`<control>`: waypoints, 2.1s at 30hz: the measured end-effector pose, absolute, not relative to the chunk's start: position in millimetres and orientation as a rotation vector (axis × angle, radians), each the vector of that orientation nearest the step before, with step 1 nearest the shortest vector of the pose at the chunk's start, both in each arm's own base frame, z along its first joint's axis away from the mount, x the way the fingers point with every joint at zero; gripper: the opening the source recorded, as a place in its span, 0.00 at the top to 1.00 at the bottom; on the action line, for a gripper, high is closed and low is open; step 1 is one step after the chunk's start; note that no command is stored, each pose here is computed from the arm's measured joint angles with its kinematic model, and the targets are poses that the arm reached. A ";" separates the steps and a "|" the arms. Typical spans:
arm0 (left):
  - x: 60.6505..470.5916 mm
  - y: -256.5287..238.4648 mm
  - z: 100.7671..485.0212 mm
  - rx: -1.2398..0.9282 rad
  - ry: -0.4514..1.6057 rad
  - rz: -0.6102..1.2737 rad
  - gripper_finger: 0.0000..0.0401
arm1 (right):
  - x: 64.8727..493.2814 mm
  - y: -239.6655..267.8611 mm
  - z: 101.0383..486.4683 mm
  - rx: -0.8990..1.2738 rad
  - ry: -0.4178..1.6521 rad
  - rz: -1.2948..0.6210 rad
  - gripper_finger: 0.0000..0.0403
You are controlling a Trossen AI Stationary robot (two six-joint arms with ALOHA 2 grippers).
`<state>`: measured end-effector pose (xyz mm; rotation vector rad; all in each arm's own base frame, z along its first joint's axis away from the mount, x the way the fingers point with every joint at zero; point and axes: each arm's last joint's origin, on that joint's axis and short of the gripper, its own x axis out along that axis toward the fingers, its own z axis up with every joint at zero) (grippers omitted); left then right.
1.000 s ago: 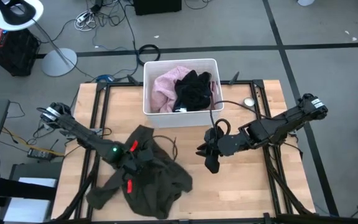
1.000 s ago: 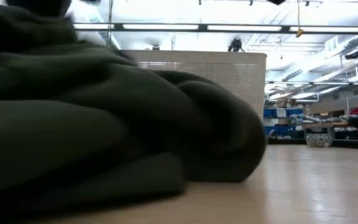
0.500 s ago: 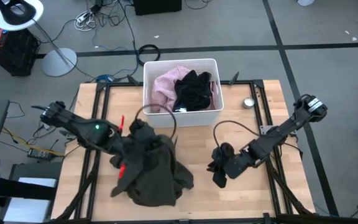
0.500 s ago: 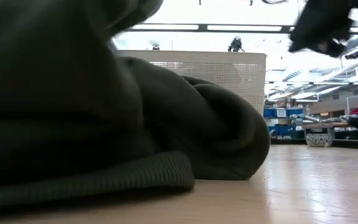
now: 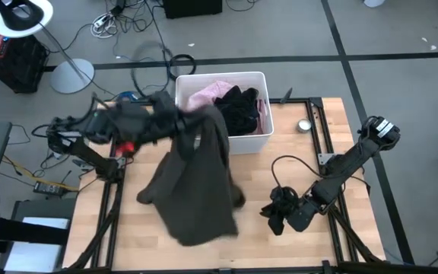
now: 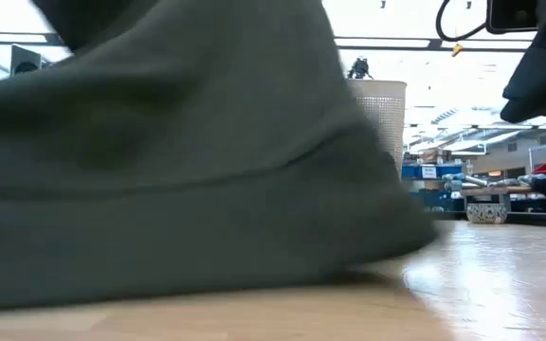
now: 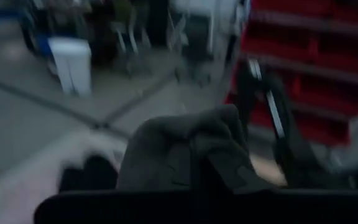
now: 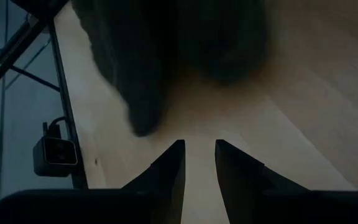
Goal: Sort clothes
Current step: Put the green hoodie into the white bin
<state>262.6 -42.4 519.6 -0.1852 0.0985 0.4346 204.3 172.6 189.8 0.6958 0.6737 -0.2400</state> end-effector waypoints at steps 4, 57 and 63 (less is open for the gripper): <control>258.7 -17.8 547.9 -0.105 -0.071 0.507 0.97 | 205.4 172.5 191.1 0.700 0.640 -0.251 0.78; 380.7 224.9 319.0 -0.139 0.890 0.314 0.84 | 242.6 118.8 198.5 0.988 0.268 -0.622 0.78; 389.2 230.5 274.0 -0.210 1.066 0.286 0.68 | 243.2 119.2 199.3 1.005 0.259 -0.618 0.78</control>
